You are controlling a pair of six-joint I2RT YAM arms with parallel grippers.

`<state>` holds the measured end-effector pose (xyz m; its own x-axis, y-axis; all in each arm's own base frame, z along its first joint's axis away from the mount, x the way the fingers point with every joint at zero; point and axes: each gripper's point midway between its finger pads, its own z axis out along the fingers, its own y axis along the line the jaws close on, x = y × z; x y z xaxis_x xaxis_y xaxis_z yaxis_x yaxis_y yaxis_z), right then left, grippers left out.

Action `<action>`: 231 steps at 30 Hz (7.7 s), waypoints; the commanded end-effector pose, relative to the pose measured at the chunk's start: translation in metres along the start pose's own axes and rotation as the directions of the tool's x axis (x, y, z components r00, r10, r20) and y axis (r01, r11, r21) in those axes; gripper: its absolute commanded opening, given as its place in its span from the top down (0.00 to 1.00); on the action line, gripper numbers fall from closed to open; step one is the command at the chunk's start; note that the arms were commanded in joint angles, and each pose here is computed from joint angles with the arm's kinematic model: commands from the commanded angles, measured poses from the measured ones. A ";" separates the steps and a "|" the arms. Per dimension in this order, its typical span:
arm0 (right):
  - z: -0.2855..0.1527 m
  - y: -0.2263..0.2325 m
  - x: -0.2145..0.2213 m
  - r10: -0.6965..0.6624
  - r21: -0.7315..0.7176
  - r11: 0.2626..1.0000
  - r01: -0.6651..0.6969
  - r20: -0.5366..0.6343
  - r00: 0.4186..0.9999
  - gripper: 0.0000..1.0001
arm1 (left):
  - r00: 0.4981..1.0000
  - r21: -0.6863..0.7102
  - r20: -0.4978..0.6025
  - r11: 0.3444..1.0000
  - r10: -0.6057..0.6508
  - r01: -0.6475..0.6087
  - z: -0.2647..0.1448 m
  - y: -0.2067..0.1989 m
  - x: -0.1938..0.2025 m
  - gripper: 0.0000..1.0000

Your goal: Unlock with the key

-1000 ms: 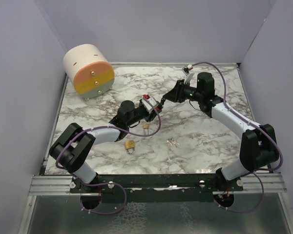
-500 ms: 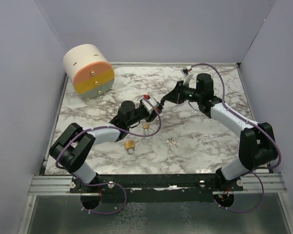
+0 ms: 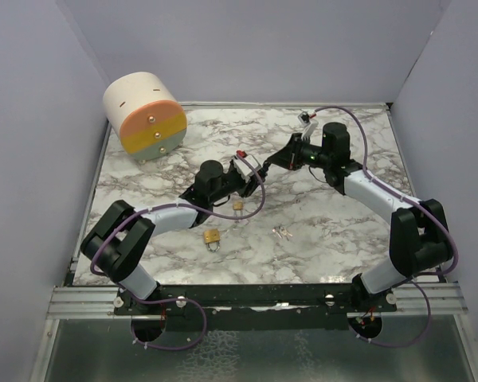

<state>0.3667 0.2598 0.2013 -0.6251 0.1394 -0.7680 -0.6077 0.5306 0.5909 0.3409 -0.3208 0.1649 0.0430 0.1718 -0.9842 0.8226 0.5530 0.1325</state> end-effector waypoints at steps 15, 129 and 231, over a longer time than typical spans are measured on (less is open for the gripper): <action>0.008 -0.003 0.047 0.070 -0.027 0.997 -0.073 -0.111 0.991 0.99 | 0.917 -0.021 0.351 0.981 0.187 -0.192 0.012 0.002 -0.111 1.00; 0.013 -0.081 0.021 0.197 0.281 0.944 -0.175 -0.050 0.979 0.39 | 0.735 -0.425 0.186 0.621 -0.652 0.658 0.072 0.060 -0.072 1.00; -0.072 -0.116 0.115 0.256 0.658 0.753 -0.016 -0.270 0.928 0.41 | 0.717 -0.639 -0.102 0.597 -0.690 0.484 -0.043 0.078 0.051 0.01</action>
<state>0.3528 0.1804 0.0723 -0.8496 0.0243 -0.5268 -0.2063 0.9040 0.3744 0.3905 -0.2205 0.1152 -0.6172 -0.1317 -0.7757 0.1225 0.9578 -0.2600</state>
